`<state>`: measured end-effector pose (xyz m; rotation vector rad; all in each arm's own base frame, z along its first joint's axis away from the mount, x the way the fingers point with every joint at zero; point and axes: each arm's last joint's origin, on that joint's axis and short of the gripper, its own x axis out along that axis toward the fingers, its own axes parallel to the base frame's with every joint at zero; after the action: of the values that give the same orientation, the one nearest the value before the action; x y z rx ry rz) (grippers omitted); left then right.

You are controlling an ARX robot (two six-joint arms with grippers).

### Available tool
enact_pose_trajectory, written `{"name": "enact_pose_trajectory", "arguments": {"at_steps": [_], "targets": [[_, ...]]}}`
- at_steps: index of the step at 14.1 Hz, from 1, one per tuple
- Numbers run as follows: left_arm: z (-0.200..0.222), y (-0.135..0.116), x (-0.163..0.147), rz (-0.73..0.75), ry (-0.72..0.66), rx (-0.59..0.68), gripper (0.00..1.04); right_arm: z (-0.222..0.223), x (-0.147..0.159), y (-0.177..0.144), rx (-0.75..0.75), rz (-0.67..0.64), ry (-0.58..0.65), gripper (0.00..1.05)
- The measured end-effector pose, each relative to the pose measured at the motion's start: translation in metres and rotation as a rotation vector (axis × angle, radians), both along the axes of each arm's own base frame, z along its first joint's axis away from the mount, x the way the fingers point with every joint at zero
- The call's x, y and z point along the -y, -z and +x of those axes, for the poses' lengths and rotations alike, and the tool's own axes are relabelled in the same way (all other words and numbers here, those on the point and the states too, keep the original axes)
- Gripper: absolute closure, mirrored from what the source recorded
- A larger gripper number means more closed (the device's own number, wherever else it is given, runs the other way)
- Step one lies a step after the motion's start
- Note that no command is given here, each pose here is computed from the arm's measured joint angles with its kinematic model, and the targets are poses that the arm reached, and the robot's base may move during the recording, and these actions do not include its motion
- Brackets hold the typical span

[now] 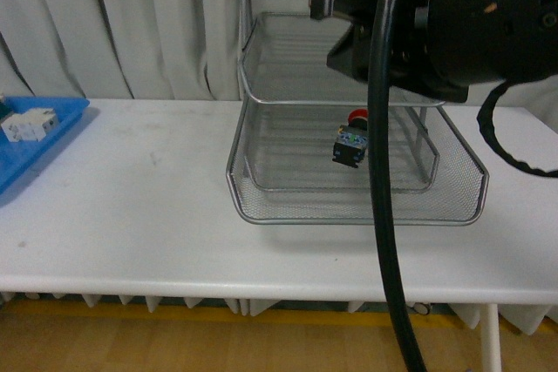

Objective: Place button on rack with both arms

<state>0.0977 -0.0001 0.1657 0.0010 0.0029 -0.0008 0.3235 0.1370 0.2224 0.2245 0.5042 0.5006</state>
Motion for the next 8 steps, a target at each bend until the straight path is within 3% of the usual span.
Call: {"name": "enact_pose_trajectory", "arguments": {"at_steps": [5, 7, 8], "targets": [[0.000, 0.000, 0.000, 0.000, 0.000, 0.000, 0.07, -0.006, -0.002, 0.019, -0.063, -0.037, -0.048, 0.99], [0.000, 0.000, 0.000, 0.000, 0.000, 0.000, 0.07, -0.011, -0.007, 0.042, -0.123, -0.086, -0.092, 1.03], [0.000, 0.000, 0.000, 0.000, 0.000, 0.000, 0.07, -0.022, -0.013, 0.069, -0.213, -0.124, -0.164, 1.03]]}}
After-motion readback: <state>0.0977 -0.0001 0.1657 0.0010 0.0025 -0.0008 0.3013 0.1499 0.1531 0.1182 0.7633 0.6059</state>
